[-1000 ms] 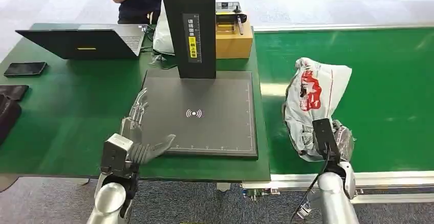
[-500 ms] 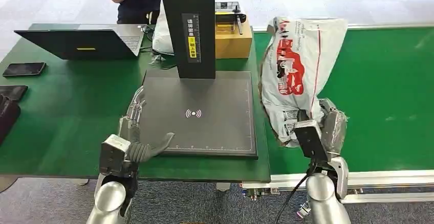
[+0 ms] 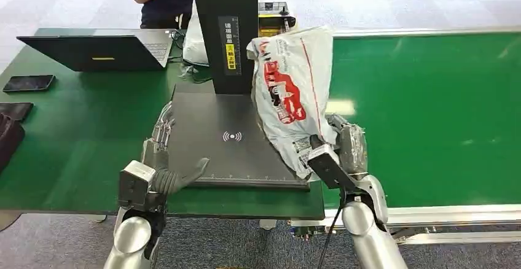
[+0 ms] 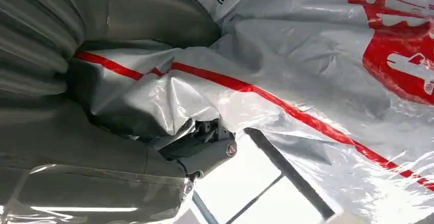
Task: Moved the parcel from conveyor to table for the left to box.
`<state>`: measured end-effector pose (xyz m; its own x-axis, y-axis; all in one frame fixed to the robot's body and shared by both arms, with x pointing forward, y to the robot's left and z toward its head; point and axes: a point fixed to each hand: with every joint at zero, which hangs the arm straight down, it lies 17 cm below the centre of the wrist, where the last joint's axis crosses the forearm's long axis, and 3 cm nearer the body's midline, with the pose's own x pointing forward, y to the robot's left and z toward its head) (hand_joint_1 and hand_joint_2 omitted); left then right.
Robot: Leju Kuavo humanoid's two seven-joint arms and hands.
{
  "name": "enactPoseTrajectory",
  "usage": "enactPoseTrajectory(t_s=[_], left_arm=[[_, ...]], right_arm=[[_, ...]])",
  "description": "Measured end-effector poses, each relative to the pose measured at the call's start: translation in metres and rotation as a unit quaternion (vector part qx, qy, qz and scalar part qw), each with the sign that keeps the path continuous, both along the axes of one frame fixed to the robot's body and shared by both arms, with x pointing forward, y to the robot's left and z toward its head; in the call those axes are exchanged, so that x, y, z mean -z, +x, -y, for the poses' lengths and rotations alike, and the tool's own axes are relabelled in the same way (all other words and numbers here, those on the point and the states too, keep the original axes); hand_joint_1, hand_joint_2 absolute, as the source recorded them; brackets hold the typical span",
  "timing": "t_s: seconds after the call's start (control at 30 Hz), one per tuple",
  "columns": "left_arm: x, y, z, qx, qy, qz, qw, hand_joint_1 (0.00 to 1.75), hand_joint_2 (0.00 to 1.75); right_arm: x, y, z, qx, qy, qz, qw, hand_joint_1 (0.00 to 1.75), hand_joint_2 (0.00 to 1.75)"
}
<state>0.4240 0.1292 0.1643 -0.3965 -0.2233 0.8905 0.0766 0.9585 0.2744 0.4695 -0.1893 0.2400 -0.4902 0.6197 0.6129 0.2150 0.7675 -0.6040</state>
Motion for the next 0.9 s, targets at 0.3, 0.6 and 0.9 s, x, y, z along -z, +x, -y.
enactPoseTrajectory(t_s=[0.3, 0.6, 0.9], left_arm=[[-0.005, 0.004, 0.005, 0.008, -0.008, 0.004, 1.0, 0.0, 1.75], [-0.008, 0.008, 0.009, 0.013, -0.011, 0.007, 1.0, 0.0, 1.75], [-0.011, 0.011, 0.013, 0.019, -0.012, 0.009, 1.0, 0.0, 1.75]], right_arm=[[0.043, 0.013, -0.05, -0.078, -0.049, -0.055, 0.994, 1.66, 1.75], [0.079, 0.023, -0.08, -0.117, -0.092, -0.094, 0.984, 1.66, 1.75], [0.109, 0.049, -0.069, -0.08, -0.11, -0.132, 0.982, 0.0, 1.75]])
